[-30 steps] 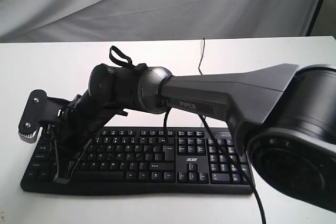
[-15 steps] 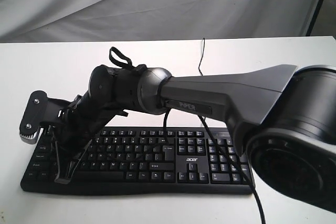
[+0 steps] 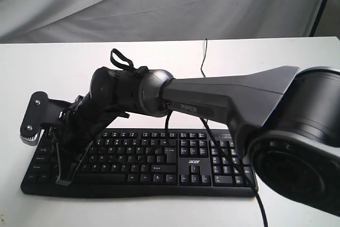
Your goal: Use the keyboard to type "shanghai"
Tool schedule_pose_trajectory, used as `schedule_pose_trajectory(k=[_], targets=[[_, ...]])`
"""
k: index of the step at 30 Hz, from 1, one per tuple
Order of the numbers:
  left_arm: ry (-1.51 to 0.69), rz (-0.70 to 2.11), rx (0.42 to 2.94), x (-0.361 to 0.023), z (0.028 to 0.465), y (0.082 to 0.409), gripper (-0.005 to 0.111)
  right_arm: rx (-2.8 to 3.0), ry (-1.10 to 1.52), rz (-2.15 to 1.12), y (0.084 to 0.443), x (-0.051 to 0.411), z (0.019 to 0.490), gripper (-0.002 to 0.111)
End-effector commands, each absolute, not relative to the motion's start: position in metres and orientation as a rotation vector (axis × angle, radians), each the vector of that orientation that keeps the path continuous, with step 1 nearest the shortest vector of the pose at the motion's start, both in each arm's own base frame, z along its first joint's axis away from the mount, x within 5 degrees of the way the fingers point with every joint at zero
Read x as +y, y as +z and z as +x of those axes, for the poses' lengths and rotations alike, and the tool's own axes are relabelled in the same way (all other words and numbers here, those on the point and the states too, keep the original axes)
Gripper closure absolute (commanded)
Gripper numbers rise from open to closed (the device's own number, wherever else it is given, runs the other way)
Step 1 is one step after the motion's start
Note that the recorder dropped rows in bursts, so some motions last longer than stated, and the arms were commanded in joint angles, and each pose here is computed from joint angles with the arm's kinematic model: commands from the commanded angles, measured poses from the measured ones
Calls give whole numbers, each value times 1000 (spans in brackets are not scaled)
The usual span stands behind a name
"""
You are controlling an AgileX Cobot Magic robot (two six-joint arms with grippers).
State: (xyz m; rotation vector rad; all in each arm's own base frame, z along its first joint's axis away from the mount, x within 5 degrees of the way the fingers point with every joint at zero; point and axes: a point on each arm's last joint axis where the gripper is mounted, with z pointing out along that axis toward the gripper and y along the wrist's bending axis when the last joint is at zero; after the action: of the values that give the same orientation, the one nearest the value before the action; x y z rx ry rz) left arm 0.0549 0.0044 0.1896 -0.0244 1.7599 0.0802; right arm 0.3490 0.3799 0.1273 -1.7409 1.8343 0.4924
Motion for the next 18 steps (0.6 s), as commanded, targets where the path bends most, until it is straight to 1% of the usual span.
schedule_pose_trajectory(k=[1,18], targets=[[80,-28,1749,4,55,189,106,1829,480,-1750,123,380,350,108],[80,-28,1749,4,55,189,106,1829,483,-1757,123,380,349,108]])
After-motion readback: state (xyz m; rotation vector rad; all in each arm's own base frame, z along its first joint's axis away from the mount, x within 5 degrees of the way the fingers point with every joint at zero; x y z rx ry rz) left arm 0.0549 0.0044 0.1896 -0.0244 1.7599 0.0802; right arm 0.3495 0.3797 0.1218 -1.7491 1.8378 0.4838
